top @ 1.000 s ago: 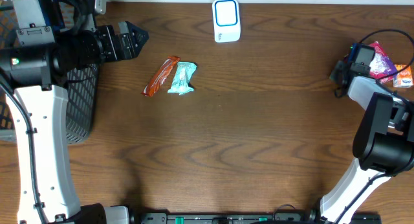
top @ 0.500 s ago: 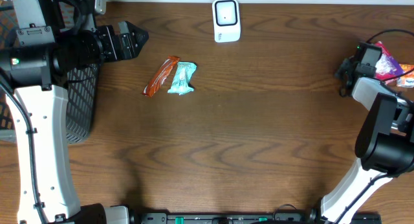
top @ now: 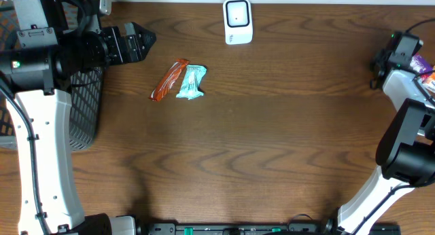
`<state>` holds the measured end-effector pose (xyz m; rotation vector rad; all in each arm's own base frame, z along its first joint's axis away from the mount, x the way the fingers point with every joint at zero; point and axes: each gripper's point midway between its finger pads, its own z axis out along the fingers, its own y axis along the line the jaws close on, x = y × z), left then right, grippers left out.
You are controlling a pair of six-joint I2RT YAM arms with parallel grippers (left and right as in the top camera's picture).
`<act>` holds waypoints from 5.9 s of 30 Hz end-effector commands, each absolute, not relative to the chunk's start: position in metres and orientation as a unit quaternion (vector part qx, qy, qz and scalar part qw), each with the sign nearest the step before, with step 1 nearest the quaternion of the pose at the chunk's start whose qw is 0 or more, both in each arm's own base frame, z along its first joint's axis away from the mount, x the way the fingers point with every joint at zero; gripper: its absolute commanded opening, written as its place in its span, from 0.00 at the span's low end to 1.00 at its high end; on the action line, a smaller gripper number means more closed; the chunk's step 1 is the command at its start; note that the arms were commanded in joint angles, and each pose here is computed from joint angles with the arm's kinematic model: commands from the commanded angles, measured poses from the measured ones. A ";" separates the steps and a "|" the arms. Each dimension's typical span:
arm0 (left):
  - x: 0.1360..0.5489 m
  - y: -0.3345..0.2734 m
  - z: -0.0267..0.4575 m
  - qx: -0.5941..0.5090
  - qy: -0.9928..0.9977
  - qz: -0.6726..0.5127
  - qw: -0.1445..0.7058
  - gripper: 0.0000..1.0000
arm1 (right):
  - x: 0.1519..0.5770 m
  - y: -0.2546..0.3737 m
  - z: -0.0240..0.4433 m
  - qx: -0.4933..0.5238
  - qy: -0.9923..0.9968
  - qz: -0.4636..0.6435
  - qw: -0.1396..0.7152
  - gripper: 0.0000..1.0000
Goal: Scan the item barcode
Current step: 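Set the purple package down at the right edge and release it, then move the right gripper left toward the mint-green wipes pack, then grasp the mint-green wipes pack with the right gripper, then drag the wipes pack right and toward the scanner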
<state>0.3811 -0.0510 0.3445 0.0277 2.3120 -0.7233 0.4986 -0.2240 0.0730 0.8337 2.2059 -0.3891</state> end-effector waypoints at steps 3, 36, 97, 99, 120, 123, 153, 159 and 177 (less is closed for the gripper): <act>0.382 -0.051 0.345 0.012 0.892 -0.283 0.352 0.98 | 0.519 -0.198 0.094 0.305 0.865 -0.131 0.376 0.21; 0.382 -0.051 0.345 0.012 0.892 -0.283 0.352 0.98 | 0.510 0.172 0.111 -0.017 0.896 0.357 0.262 0.99; 0.382 -0.051 0.345 0.012 0.892 -0.283 0.352 0.98 | 0.433 0.365 0.007 -0.019 0.922 0.351 0.159 0.87; 0.382 -0.051 0.345 0.012 0.892 -0.283 0.352 0.98 | 0.432 0.364 0.005 -0.019 0.923 0.350 0.158 0.80; 0.382 -0.051 0.345 0.012 0.892 -0.283 0.352 0.98 | 0.426 0.350 0.052 -0.177 0.833 0.507 0.134 0.01; 0.382 -0.051 0.345 0.012 0.892 -0.283 0.352 0.98 | 0.414 0.350 0.066 -0.247 0.790 0.543 0.142 0.01; 0.382 -0.051 0.345 0.012 0.892 -0.283 0.352 0.98 | 0.388 0.342 0.044 -0.357 0.770 0.505 0.156 0.01; 0.382 -0.051 0.345 0.012 0.892 -0.283 0.352 0.98 | 0.393 0.340 0.039 -0.343 0.787 0.489 0.155 0.01; 0.382 -0.051 0.345 0.012 0.892 -0.283 0.352 0.98 | 0.435 0.297 0.046 -0.156 0.916 0.329 0.167 0.01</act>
